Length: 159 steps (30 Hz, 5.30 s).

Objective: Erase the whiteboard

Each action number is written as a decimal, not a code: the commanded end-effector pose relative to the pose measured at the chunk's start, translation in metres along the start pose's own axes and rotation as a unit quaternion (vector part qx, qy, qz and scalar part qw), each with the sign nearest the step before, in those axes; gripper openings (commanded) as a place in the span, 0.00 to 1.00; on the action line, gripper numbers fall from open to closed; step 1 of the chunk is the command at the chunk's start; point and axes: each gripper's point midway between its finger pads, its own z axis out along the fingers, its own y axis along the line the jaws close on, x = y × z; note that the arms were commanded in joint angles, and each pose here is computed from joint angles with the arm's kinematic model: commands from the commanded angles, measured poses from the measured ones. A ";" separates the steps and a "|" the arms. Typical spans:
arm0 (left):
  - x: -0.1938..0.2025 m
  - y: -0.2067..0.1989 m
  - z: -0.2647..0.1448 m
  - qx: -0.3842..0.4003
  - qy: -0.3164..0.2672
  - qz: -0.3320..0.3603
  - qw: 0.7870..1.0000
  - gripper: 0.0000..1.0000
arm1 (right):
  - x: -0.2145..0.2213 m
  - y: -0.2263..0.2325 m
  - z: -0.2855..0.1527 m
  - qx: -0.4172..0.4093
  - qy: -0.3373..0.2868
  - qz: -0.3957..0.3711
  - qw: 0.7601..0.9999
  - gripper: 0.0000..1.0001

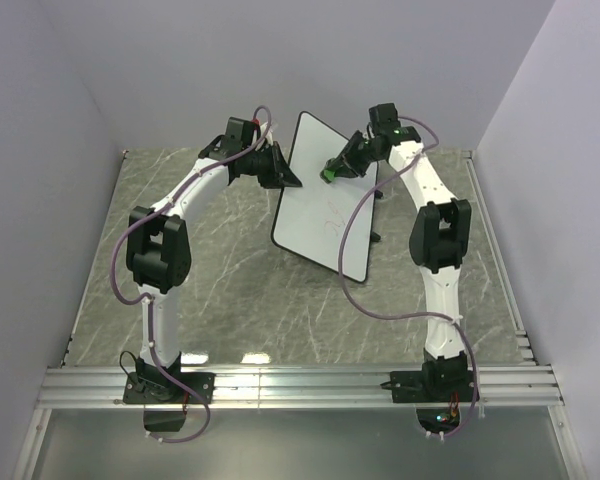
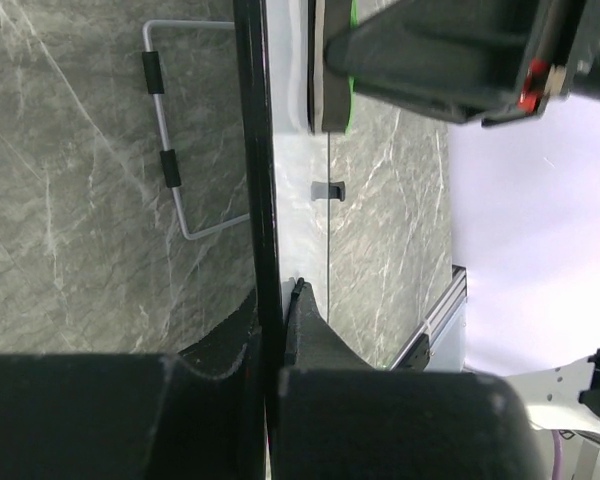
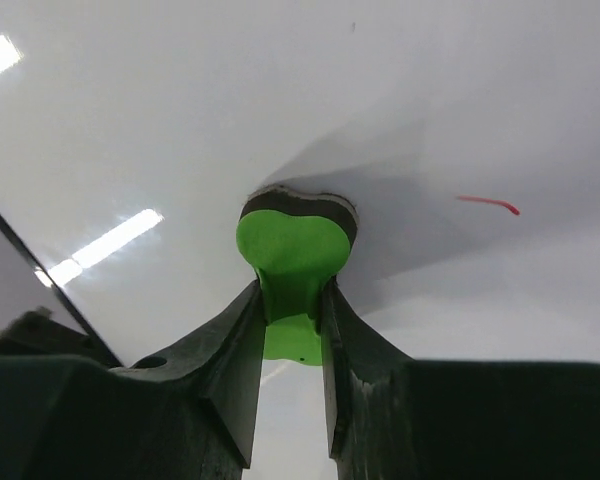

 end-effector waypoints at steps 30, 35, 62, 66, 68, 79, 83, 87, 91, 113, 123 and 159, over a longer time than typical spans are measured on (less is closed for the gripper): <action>0.044 0.044 0.004 -0.075 0.071 0.099 0.990 0.00 | -0.020 -0.069 0.047 0.007 0.025 0.130 0.991 0.00; 0.046 0.042 0.002 -0.074 0.071 0.100 0.990 0.00 | -0.040 -0.057 0.055 -0.028 0.007 0.149 0.988 0.00; 0.032 0.051 0.007 -0.101 0.049 0.070 0.991 0.00 | 0.178 -0.098 -0.030 0.058 0.168 0.024 0.984 0.00; 0.034 0.048 0.005 -0.096 0.050 0.067 0.992 0.00 | 0.191 -0.131 -0.031 0.127 0.158 0.010 0.979 0.00; 0.034 0.046 0.003 -0.094 0.048 0.067 0.992 0.00 | 0.191 -0.145 -0.031 0.147 0.144 0.013 0.979 0.00; 0.040 0.041 -0.001 -0.094 0.048 0.071 0.992 0.00 | 0.178 -0.184 -0.035 0.238 0.093 -0.004 0.967 0.00; 0.044 0.038 0.002 -0.096 0.054 0.077 0.991 0.00 | 0.140 -0.135 -0.034 0.192 0.041 -0.021 0.980 0.00; 0.051 0.034 0.005 -0.096 0.063 0.083 0.990 0.00 | 0.100 -0.089 -0.033 0.147 -0.005 -0.028 0.989 0.00; 0.056 0.029 0.008 -0.095 0.070 0.088 0.989 0.00 | 0.073 -0.059 -0.017 0.121 -0.010 -0.029 0.992 0.00; 0.061 0.020 0.012 -0.100 0.080 0.104 0.986 0.00 | 0.159 -0.183 -0.033 0.178 0.062 0.007 0.982 0.00; 0.065 0.022 0.016 -0.100 0.085 0.097 0.987 0.00 | 0.138 -0.116 -0.031 0.136 0.041 -0.023 0.990 0.00; 0.057 0.004 0.022 -0.080 0.079 0.100 0.989 0.00 | 0.191 -0.175 -0.035 0.330 0.061 -0.145 0.931 0.00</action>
